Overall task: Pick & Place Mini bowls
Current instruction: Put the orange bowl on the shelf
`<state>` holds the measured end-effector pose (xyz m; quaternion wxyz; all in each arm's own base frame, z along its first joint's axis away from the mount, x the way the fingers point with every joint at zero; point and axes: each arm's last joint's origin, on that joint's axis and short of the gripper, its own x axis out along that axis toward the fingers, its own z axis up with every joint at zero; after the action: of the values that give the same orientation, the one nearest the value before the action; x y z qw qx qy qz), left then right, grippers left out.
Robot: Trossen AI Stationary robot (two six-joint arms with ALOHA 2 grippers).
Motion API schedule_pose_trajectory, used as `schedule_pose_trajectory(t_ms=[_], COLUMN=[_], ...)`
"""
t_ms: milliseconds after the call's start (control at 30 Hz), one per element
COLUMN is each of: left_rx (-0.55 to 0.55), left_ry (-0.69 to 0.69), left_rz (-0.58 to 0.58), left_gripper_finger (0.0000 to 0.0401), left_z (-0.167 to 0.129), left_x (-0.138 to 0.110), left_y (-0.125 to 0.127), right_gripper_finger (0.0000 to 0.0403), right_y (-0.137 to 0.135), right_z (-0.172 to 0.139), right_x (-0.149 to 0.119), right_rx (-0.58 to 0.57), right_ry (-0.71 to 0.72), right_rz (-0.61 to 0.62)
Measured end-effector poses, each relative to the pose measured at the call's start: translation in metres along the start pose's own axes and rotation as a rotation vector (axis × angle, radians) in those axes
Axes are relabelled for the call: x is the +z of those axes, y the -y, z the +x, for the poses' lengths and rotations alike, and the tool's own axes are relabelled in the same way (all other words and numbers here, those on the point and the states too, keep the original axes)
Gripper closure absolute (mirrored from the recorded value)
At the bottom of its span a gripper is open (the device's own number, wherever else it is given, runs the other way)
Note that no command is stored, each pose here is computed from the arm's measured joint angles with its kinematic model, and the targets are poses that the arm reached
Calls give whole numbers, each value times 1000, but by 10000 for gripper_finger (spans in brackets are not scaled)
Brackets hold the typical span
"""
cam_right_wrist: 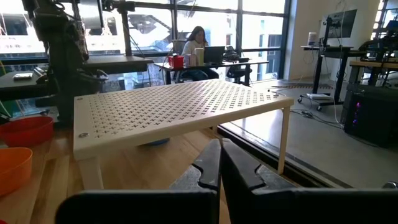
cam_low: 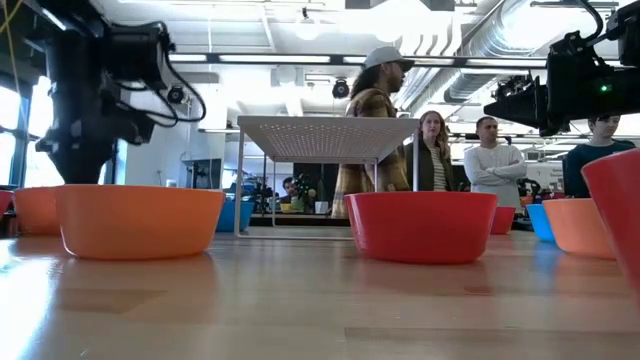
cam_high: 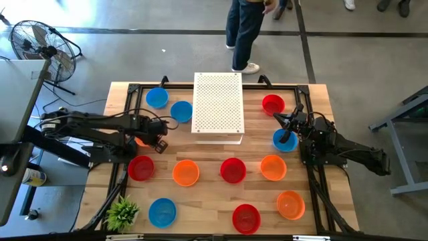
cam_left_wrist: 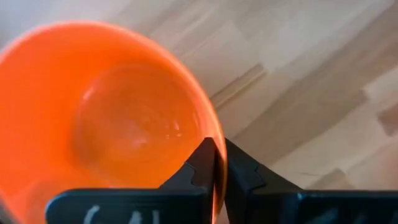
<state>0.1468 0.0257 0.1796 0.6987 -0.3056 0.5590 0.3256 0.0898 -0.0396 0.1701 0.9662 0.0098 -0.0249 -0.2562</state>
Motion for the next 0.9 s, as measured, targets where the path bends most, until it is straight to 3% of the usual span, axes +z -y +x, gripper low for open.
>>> schedule_pose_trajectory(t_ms=[167, 367, 500, 633, 900], left_rx=[-16, -76, -94, -91, -104], left_ry=[79, 266, 396, 526, 624], left_rz=[65, 183, 227, 342, 624], left_gripper_finger=[397, 399, 399, 400, 400], left_z=[-30, -87, -130, -164, -184], left_x=[15, 41, 69, 98, 166], left_y=[9, 22, 23, 27, 57], right_gripper_finger=[402, 402, 402, 402, 402], right_y=[0, 0, 0, 0, 0], right_z=[0, 0, 0, 0, 0], right_x=[0, 0, 0, 0, 0], right_rx=[0, 0, 0, 0, 0], right_ry=[0, 0, 0, 0, 0], right_rz=[0, 0, 0, 0, 0])
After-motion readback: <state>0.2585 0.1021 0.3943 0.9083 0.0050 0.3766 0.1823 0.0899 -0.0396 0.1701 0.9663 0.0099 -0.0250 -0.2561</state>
